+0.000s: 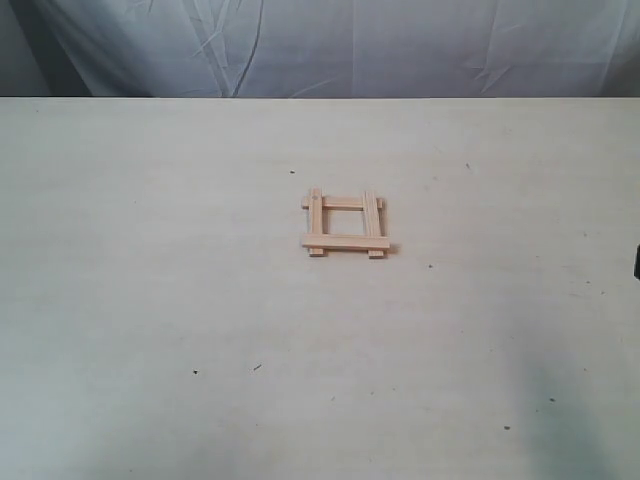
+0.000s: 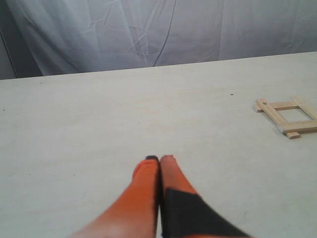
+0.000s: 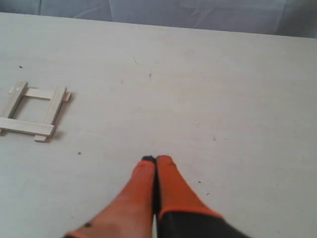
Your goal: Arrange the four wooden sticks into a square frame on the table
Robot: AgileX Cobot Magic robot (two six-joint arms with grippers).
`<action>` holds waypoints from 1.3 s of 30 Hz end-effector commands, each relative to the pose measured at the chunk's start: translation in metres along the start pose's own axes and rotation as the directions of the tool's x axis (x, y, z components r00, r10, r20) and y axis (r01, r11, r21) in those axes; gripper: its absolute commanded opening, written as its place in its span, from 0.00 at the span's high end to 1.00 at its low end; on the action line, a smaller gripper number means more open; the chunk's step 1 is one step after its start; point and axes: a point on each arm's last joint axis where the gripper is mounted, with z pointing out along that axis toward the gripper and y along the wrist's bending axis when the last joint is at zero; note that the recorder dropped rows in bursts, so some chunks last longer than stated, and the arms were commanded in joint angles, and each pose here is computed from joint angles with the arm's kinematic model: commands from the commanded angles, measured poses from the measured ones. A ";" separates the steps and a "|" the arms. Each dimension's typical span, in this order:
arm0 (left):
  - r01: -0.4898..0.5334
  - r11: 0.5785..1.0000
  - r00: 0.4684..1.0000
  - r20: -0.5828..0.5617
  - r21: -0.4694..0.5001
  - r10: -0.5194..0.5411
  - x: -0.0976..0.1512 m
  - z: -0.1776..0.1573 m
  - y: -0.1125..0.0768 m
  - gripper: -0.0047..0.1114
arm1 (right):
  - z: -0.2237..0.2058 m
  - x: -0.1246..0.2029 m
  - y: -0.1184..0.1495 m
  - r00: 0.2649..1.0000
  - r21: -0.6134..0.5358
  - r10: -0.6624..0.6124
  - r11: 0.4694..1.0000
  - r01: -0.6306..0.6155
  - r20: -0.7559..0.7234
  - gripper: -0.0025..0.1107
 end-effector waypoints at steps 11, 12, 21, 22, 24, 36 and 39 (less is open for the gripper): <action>0.000 1.000 1.000 0.002 0.004 0.000 0.001 0.000 0.000 0.96 | -0.045 0.004 -0.001 0.966 0.017 0.005 1.000 -0.009 0.259 0.99; 0.000 1.000 1.000 0.002 0.004 0.000 0.001 0.000 0.000 0.96 | -0.050 0.004 -0.001 0.958 0.025 0.017 0.999 -0.025 0.288 0.99; 0.000 1.000 1.000 0.002 0.004 0.000 0.001 0.000 0.000 0.96 | -0.084 0.016 -0.005 0.827 0.115 0.004 0.990 -0.083 0.562 0.99; 0.000 1.000 1.000 0.002 0.004 0.000 0.001 0.000 0.000 0.96 | -0.081 0.022 -0.006 0.794 0.128 -0.005 0.988 -0.091 0.607 0.99; 0.000 1.000 1.000 0.002 0.004 0.000 0.001 0.000 0.000 0.96 | -0.074 0.035 -0.009 0.724 0.148 -0.026 0.983 -0.106 0.689 0.99; 0.000 1.000 1.000 0.002 0.004 0.000 0.001 0.000 0.000 0.96 | -0.036 0.083 -0.010 0.895 0.142 0.026 0.985 -0.100 0.446 0.99; 0.000 1.000 1.000 0.002 0.004 0.000 0.001 0.000 0.000 0.96 | -0.033 0.090 -0.009 0.930 0.136 0.041 0.986 -0.097 0.365 0.99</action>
